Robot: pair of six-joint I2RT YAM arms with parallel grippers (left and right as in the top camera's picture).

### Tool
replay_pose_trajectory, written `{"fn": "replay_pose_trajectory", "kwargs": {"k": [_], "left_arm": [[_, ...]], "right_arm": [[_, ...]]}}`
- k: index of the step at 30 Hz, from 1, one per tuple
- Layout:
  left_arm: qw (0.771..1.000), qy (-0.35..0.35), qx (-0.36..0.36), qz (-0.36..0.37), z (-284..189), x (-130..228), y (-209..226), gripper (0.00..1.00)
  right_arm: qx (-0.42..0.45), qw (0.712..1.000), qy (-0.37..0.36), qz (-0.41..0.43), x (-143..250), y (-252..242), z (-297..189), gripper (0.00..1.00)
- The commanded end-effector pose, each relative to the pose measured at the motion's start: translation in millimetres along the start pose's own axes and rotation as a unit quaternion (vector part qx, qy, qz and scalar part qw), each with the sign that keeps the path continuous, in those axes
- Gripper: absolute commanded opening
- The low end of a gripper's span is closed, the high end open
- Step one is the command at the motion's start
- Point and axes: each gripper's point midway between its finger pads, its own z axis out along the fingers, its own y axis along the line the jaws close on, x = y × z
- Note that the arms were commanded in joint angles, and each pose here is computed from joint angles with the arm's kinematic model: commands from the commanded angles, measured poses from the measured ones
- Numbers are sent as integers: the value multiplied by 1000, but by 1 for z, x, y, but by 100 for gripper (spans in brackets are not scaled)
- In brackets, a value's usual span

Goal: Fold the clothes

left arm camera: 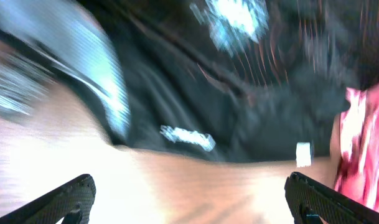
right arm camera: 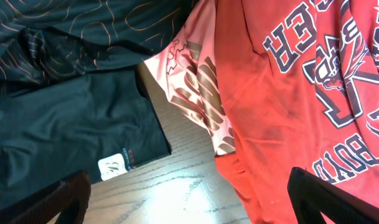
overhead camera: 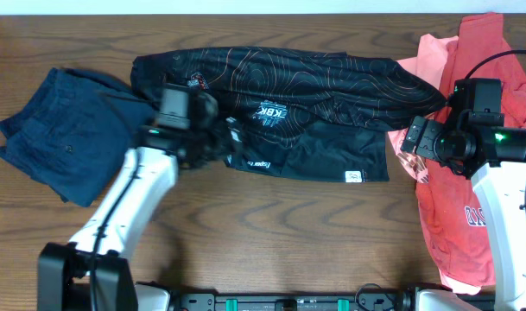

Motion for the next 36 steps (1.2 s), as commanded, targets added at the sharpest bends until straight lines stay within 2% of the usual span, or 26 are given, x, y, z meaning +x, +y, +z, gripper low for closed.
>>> {"fn": "replay_pose_trajectory", "kwargs": {"k": [1,10,18,22,24,27,28,29,32,36], "left_arm": [[998,50,-20,-39,32,37,-6,98],[991,101,-23,-83,113,92,-42,98],[997,36,41,-55,154,69,-72,98],[998,-25,14,-54,158,48,-62,99],[997,-45,0,-55,157,41,-56,93],[996,-66,-13,-56,156,33,-51,73],[996,-70,-14,-56,156,32,-51,60],[996,-74,-14,-56,156,30,-51,53],[995,-81,-16,-56,156,27,-51,50],[995,-86,-15,-56,156,27,-52,55]], "right_arm": [[5,1000,-5,8,-1,-4,-4,99],[7,1000,2,8,2,-5,-4,99],[8,1000,3,8,3,-5,-4,99],[8,1000,3,7,3,-5,-4,99],[8,1000,3,8,3,-6,-4,99],[8,1000,3,8,3,-6,-4,99],[8,1000,3,8,3,-6,-4,99],[8,1000,3,8,3,-6,-4,99],[8,1000,5,7,4,-6,-4,99],[8,1000,5,7,4,-6,-4,99]]}}
